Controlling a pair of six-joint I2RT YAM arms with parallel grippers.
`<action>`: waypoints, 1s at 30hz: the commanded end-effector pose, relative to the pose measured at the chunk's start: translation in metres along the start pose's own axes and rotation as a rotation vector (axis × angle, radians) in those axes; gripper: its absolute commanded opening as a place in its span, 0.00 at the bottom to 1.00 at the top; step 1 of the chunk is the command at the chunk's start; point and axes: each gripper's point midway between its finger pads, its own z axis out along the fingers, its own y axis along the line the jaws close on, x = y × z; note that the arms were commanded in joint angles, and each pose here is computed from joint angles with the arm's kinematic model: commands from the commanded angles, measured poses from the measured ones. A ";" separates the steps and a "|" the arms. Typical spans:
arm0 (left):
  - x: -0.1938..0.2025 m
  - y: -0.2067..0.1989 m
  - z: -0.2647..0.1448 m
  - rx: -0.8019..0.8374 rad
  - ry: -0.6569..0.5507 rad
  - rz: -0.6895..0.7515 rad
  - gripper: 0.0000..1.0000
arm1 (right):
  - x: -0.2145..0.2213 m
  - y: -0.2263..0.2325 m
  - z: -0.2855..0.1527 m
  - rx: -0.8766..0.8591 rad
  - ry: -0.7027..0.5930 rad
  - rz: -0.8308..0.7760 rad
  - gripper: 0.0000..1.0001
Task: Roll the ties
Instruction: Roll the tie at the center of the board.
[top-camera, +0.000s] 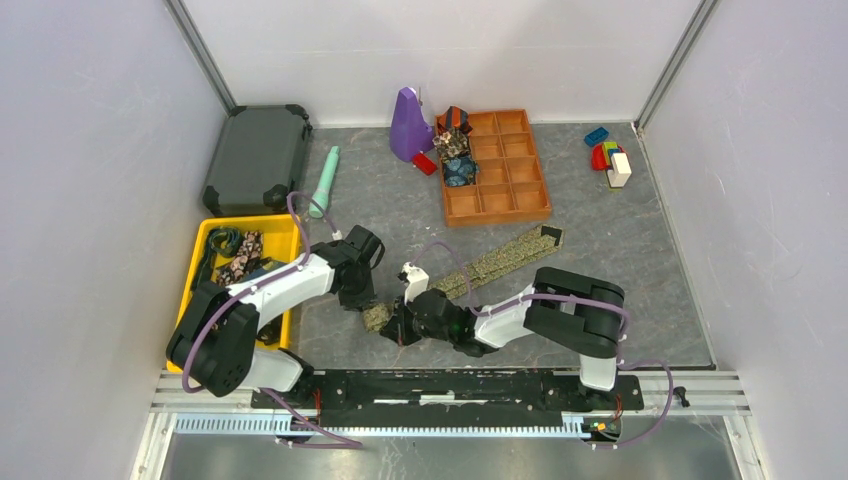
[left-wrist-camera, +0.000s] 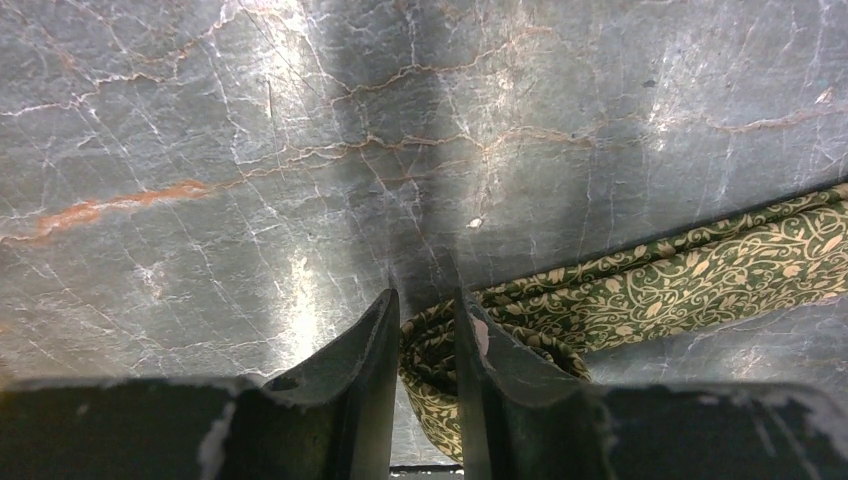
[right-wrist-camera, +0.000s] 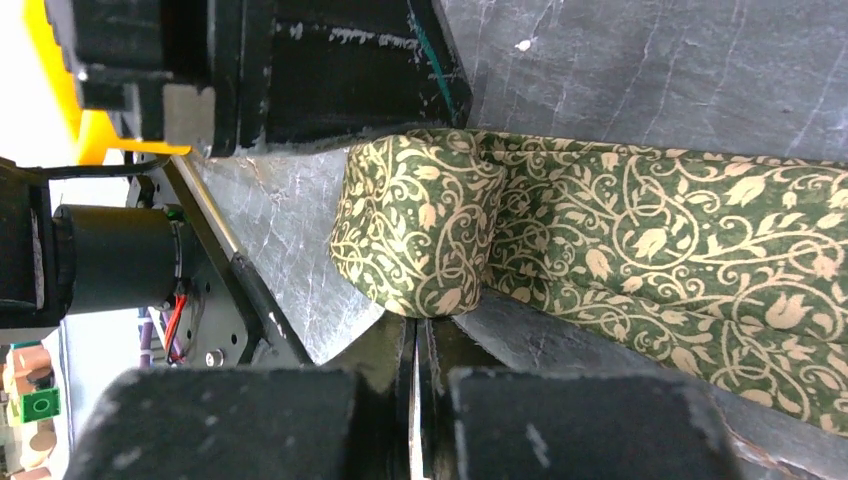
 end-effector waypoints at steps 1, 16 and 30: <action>0.012 -0.001 -0.004 0.025 0.052 -0.007 0.34 | -0.013 0.007 0.008 -0.027 -0.077 0.036 0.00; 0.016 0.001 -0.002 -0.018 0.110 0.003 0.36 | -0.025 0.009 0.009 -0.035 -0.177 0.091 0.00; -0.032 -0.003 -0.005 -0.128 0.019 0.031 0.36 | -0.007 0.003 -0.027 -0.028 -0.076 -0.005 0.12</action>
